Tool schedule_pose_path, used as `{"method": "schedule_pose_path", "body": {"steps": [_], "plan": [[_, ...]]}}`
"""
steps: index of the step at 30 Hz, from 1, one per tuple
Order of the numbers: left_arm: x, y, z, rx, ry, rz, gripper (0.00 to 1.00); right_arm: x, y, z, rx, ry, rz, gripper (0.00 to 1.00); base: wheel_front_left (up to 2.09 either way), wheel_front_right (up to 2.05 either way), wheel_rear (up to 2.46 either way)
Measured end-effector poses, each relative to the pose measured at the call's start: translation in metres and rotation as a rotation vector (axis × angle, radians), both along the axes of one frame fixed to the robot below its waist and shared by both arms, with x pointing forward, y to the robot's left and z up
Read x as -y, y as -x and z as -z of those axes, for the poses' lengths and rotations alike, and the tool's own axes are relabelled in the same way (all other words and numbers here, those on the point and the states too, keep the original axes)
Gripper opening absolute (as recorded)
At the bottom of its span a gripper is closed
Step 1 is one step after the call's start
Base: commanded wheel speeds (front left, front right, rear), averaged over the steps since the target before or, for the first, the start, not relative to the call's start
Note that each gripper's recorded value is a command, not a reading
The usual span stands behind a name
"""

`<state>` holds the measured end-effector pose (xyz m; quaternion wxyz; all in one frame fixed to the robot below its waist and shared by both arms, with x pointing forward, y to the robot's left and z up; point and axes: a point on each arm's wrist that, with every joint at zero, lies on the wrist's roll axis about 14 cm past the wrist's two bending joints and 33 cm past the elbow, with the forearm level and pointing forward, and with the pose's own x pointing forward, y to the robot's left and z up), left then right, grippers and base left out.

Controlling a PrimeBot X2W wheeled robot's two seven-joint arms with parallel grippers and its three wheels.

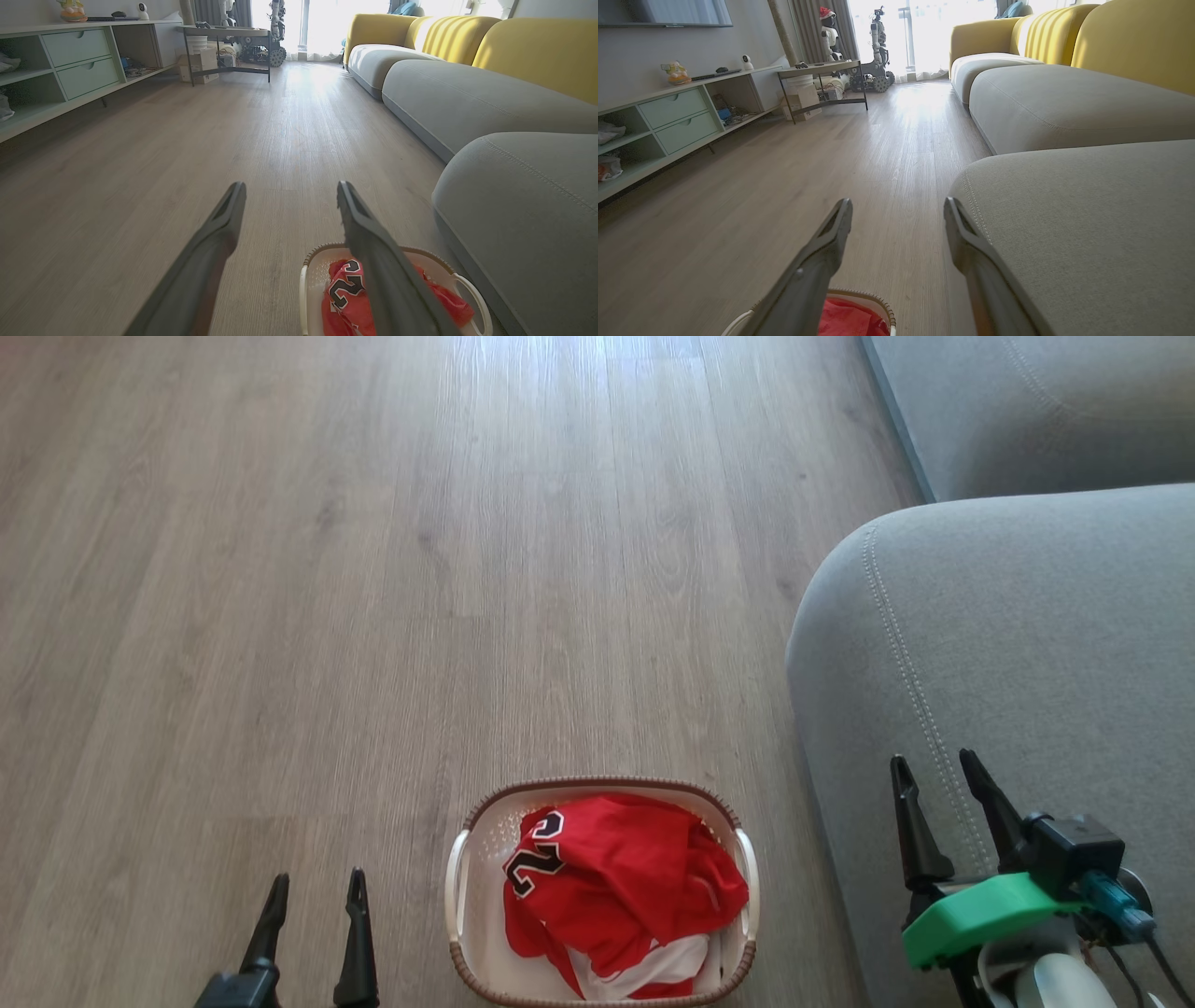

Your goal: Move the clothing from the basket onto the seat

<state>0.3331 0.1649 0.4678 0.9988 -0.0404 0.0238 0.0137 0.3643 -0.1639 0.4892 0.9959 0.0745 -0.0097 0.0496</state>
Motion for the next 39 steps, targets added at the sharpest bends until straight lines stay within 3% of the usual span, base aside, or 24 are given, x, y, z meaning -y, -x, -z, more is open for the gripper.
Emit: {"method": "schedule_pose_path", "body": {"steps": [11,20,30,39], "plan": [[0.011,-0.01,0.016,-0.052,-0.002,0.037,1.0,0.003,-0.009,0.007,-0.019,0.015,0.009,1.0,0.0,0.0,0.0],[0.041,-0.072,0.027,-0.069,-0.027,0.151,1.0,0.004,-0.056,0.003,0.015,0.04,0.009,1.0,0.0,0.0,0.0],[0.084,-0.127,0.108,-0.258,-0.077,0.331,1.0,0.012,-0.107,0.015,0.036,0.055,0.026,1.0,0.0,0.0,0.0],[0.112,-0.142,0.194,-0.471,-0.126,0.477,1.0,0.029,-0.123,0.048,-0.017,0.081,0.063,1.0,0.0,0.0,0.0]]}}
